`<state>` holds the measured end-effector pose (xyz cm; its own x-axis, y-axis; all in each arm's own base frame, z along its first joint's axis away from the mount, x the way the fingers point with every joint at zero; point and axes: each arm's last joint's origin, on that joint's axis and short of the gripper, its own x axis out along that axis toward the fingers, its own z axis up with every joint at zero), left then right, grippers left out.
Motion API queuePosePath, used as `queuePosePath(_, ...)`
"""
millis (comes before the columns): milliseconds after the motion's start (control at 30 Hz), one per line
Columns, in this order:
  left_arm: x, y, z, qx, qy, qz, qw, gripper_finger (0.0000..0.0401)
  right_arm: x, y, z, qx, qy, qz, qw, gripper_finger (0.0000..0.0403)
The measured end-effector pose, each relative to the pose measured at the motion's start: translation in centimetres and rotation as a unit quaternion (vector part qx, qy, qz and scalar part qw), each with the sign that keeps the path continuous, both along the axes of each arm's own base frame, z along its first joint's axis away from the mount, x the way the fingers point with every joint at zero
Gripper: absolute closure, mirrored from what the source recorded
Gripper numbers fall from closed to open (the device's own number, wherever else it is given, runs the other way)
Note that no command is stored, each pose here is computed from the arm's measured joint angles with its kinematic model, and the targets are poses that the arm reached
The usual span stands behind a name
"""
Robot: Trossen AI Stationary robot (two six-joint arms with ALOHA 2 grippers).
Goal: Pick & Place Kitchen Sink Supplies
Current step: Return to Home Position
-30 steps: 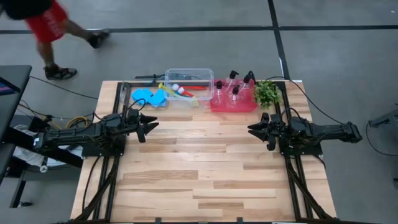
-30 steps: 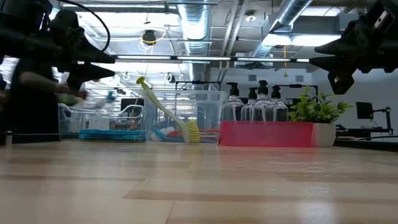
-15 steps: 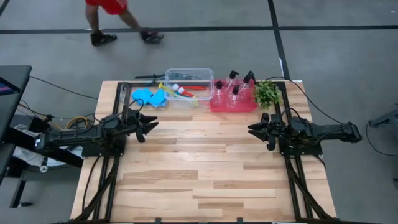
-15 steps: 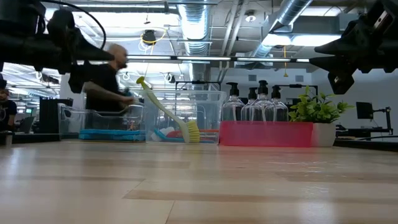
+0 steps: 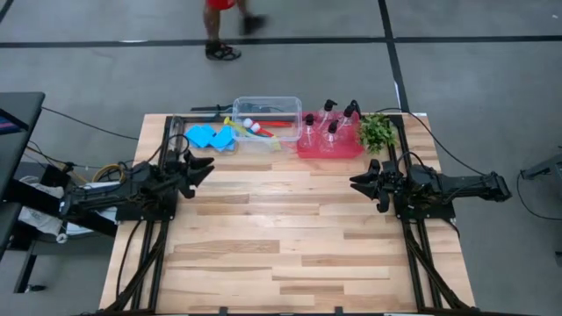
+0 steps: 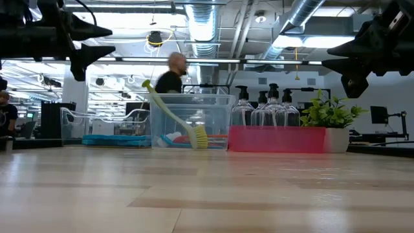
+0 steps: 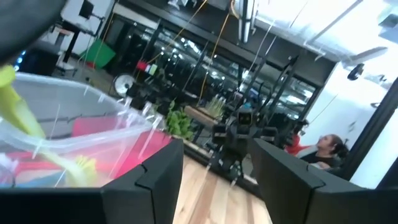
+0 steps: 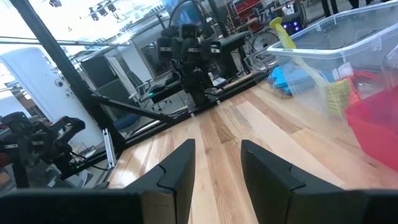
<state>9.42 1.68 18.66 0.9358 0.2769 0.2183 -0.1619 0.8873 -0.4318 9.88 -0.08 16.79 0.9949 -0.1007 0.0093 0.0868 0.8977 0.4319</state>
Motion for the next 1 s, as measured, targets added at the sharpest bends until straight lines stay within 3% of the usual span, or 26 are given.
queuePosePath(1000,1.0,0.14,-1.03,-0.009,0.063,0.001,0.998,0.021,0.0,0.0,0.0,0.0,0.0,0.0,1.0,0.028)
